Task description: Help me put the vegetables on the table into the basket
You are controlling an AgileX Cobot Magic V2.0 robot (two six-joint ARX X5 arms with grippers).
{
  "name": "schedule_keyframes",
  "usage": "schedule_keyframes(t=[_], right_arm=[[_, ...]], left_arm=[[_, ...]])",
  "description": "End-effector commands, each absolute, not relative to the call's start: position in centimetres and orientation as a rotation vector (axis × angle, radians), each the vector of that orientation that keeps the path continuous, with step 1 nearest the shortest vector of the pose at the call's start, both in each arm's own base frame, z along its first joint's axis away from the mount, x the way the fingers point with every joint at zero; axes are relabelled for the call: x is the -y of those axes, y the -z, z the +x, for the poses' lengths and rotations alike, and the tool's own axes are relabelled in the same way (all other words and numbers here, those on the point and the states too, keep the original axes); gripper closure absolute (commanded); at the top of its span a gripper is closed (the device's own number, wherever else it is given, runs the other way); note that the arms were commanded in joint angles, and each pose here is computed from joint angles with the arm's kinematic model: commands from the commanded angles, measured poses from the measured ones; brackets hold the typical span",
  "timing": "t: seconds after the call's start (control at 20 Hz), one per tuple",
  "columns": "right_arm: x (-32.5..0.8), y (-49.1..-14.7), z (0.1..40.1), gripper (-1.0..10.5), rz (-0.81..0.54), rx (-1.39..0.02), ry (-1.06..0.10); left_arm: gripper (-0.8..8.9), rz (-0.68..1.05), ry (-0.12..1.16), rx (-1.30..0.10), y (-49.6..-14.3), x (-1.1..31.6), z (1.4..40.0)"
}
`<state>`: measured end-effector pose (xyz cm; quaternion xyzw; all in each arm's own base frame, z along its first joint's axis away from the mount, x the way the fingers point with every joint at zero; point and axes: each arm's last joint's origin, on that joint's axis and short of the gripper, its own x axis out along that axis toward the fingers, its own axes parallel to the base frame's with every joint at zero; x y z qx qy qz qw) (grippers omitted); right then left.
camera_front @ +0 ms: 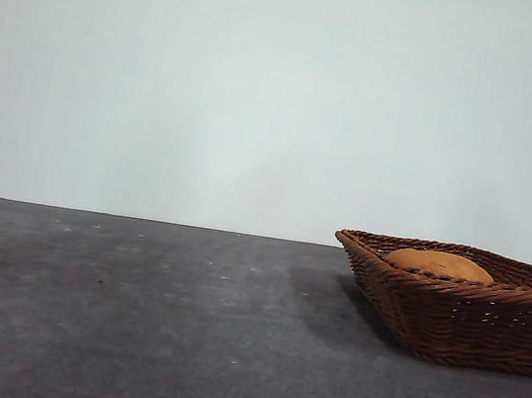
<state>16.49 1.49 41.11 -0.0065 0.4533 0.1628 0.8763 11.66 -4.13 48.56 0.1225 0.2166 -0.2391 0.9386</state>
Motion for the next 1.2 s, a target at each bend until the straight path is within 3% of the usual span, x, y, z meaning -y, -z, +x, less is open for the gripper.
schedule_keyframes(t=[0.05,0.3,0.45,0.65,1.0,1.2], right_arm=[[-1.5,-40.8,16.4,9.5,-0.011,-0.976,-0.335],[-1.5,-40.8,16.4,9.5,-0.011,-0.976,-0.335],[-1.5,-40.8,16.4,9.5,-0.011,-0.976,-0.335],[-1.5,-40.8,16.4,9.5,-0.011,-0.977,-0.335],[-1.5,-40.8,16.4,9.5,-0.011,-0.976,-0.335],[-1.5,-40.8,16.4,9.5,-0.011,-0.976,-0.335]], left_arm=[[8.18,0.257,0.418,-0.371,-49.2,3.4,10.5],[8.18,0.318,0.196,-0.133,-50.7,1.0,7.3],[8.18,0.340,0.114,0.025,-49.4,0.4,6.4],[8.18,0.349,0.045,0.139,-43.7,0.0,7.2],[8.17,0.295,0.042,0.086,-31.4,-0.1,8.9],[8.18,0.211,-0.014,0.075,-26.2,-0.3,8.9]])
